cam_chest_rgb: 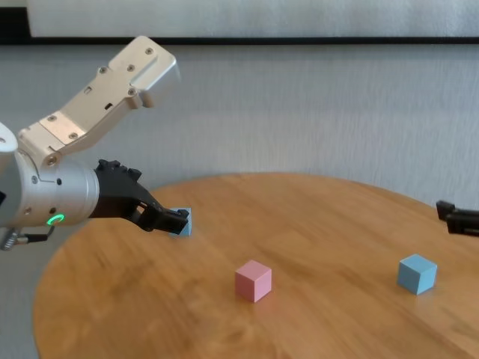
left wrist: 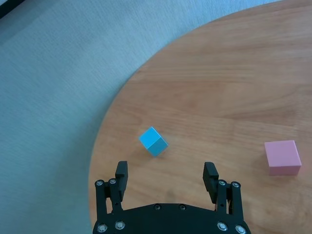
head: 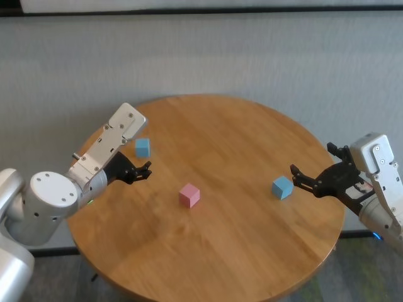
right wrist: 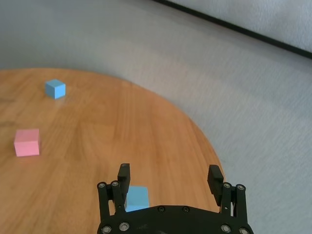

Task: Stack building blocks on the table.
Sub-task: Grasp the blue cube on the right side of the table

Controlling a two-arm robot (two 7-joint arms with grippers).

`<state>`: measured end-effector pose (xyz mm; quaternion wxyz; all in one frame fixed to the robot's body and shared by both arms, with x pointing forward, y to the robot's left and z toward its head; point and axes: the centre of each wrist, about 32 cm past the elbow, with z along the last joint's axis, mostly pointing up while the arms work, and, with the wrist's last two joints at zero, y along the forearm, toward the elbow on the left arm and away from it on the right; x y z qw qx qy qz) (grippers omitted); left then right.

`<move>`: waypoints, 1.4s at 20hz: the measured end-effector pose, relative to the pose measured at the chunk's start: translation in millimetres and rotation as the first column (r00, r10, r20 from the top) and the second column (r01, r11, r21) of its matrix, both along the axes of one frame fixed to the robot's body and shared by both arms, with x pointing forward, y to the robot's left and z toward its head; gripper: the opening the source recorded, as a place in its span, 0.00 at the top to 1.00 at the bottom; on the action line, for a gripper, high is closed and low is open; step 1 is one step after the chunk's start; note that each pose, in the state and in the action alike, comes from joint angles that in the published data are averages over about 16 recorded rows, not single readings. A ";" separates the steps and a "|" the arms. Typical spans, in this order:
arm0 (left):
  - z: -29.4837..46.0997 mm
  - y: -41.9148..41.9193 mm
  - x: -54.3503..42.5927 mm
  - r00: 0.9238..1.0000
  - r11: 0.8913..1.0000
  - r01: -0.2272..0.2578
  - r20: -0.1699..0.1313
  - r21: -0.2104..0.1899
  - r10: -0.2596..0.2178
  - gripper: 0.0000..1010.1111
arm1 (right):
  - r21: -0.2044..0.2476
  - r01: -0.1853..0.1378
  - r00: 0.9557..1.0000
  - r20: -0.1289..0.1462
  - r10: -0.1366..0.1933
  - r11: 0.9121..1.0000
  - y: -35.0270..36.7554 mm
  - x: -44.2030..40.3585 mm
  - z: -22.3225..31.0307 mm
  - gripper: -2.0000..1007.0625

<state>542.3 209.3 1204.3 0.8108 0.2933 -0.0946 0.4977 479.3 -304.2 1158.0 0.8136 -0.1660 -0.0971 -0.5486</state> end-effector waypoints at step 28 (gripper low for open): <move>-0.4 -4.8 1.8 1.000 1.000 0.010 -0.008 -0.010 -0.011 0.01 | 0.067 0.025 0.963 -0.270 -0.006 0.997 11.4 20.2 -16.6 0.00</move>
